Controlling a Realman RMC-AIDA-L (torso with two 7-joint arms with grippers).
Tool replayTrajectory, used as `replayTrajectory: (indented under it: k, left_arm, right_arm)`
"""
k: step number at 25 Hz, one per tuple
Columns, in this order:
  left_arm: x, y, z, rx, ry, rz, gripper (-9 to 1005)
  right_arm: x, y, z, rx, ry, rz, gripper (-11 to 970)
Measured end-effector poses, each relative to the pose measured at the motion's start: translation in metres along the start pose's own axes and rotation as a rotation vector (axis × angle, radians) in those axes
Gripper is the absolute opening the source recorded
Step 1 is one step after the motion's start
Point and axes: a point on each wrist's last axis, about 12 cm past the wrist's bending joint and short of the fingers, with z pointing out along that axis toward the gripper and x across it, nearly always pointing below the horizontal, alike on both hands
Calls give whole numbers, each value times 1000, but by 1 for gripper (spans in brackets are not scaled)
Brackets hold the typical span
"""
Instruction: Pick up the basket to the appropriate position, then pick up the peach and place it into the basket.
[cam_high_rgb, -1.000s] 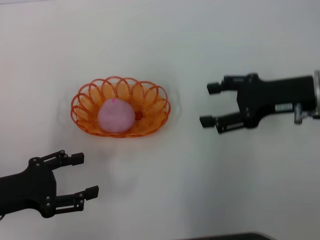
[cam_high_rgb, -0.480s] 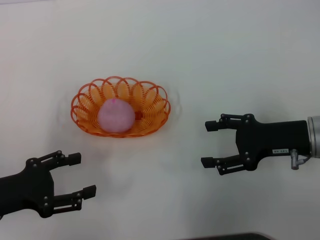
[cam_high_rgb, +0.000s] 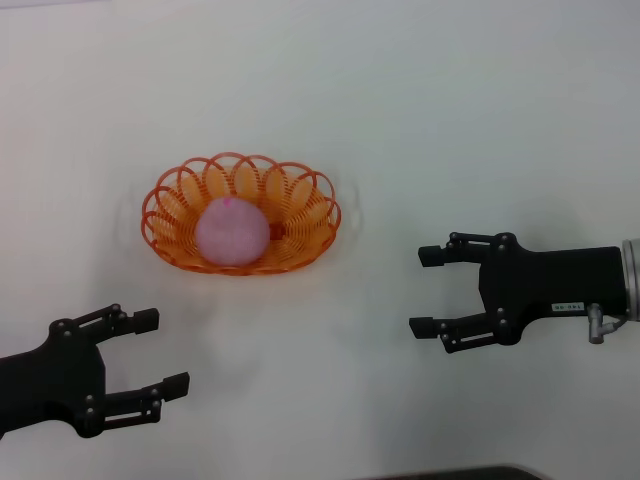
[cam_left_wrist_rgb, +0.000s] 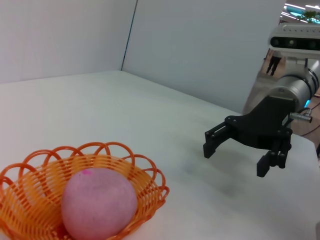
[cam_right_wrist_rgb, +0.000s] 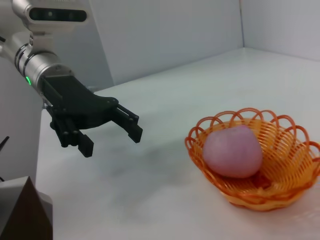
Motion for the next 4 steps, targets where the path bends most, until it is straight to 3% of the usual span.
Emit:
replayTrajectory:
  k: [4]
  left_arm:
    - [1,0,0,-2,-1,-2,854]
  right_arm:
    - [1,-2,-4,23,-9,5,935]
